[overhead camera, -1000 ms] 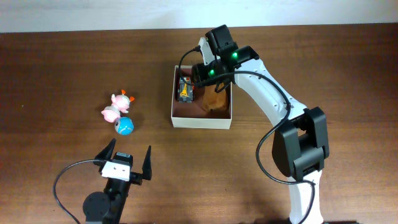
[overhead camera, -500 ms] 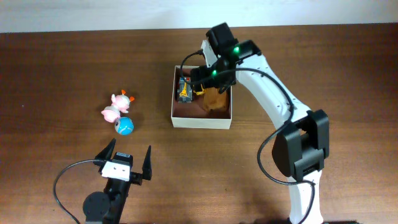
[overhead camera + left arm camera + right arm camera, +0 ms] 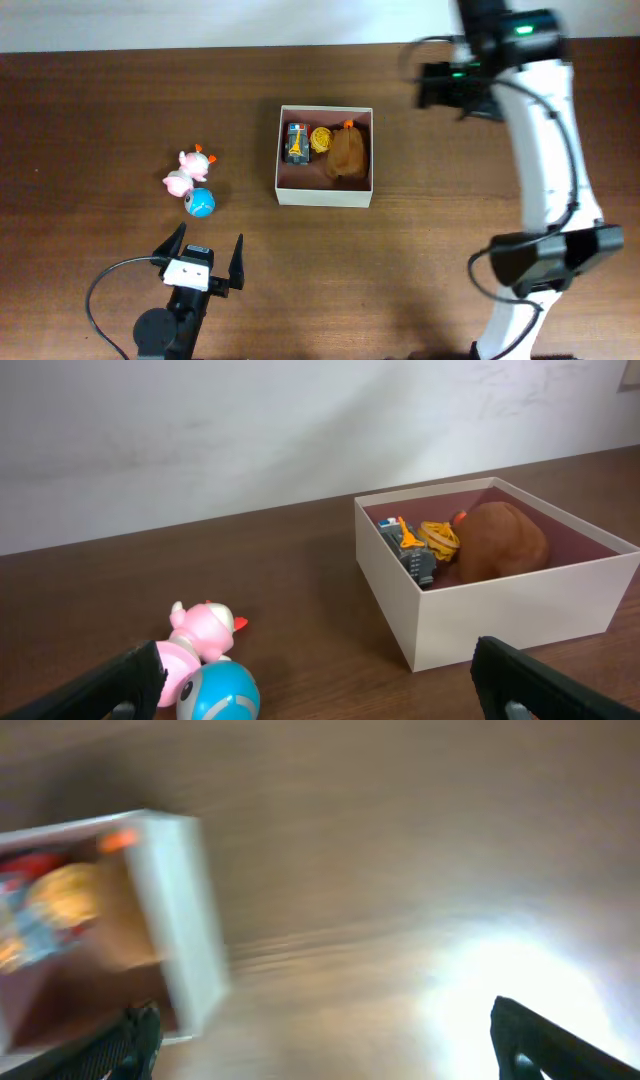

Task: Pack container
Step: 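Release the yellow toy and raise the right gripper away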

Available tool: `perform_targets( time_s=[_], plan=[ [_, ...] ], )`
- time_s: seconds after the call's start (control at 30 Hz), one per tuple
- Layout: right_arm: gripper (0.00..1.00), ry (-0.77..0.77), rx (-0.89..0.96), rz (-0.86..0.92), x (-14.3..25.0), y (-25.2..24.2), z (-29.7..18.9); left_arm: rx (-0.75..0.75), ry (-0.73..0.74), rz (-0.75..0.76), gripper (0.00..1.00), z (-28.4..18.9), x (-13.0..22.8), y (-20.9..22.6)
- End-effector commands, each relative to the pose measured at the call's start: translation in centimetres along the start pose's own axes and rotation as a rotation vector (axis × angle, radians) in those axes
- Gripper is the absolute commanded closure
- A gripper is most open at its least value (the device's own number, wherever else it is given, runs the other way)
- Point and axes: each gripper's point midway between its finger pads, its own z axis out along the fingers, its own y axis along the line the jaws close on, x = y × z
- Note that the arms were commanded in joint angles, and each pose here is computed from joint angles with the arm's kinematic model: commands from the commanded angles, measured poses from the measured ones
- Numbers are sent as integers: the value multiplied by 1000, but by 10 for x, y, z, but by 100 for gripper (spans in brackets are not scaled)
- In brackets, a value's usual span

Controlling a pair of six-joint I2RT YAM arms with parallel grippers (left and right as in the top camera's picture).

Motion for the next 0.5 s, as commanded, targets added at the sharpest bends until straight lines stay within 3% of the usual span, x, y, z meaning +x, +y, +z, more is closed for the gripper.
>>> perform_targets(
  time_s=[0.0,0.27,0.47],
  plan=[
    [1,13,117,178,-7,-58,5,2,-4,14,0,0,0,0],
    [1,64,70,303,-5,-96,6,6,-10,15,0,0,-1,-1],
    [1,64,69,309,-6,-98,6,21,-66,24,0,-1,-15,-3]
  ],
)
